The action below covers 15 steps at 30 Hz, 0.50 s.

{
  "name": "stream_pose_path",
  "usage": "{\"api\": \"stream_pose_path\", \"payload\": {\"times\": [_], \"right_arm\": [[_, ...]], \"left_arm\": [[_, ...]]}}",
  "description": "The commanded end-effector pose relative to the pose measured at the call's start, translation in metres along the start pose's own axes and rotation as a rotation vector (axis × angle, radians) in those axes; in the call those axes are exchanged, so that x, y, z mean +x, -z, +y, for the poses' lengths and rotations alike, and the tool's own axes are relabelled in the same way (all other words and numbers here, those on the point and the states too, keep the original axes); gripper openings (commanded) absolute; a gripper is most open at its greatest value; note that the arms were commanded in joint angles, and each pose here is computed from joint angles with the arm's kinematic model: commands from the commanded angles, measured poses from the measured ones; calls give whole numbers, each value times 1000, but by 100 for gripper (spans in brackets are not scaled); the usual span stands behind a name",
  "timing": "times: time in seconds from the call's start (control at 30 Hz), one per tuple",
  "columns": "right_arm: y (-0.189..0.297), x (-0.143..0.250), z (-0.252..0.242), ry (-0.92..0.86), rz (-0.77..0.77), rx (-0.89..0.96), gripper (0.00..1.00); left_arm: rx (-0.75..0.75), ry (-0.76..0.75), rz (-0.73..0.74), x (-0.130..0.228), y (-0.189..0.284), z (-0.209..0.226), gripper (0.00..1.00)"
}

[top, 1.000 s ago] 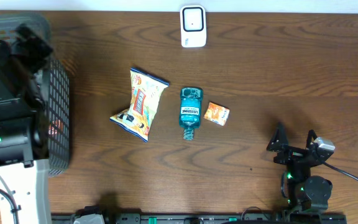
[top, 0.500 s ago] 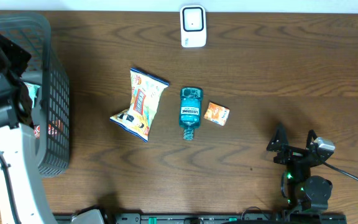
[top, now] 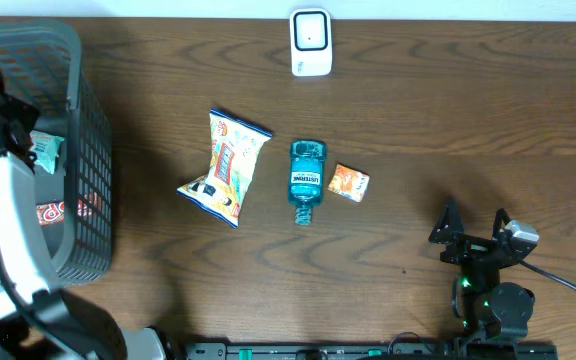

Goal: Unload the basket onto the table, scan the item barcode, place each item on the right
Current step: 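Open the left gripper and move it back into the basket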

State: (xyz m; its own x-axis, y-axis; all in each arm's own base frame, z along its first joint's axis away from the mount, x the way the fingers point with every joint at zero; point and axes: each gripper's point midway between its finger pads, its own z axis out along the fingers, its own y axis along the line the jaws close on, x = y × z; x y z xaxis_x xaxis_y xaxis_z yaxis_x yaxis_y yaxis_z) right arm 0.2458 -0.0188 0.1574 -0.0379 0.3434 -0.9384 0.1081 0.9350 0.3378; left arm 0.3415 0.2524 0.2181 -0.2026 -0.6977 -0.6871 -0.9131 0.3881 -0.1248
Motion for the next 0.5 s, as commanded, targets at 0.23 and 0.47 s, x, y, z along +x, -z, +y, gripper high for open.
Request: {"api": "stream_pose_path", "payload": {"times": [0.23,0.47], "right_arm": [[0,1,1,-2,1,-2,99],[0,1,1,-2,1,-2,99]], "left_arm": [[-213,110,231,62,-52,29,98],[-307,143,399,108,-70,47,98]]}}
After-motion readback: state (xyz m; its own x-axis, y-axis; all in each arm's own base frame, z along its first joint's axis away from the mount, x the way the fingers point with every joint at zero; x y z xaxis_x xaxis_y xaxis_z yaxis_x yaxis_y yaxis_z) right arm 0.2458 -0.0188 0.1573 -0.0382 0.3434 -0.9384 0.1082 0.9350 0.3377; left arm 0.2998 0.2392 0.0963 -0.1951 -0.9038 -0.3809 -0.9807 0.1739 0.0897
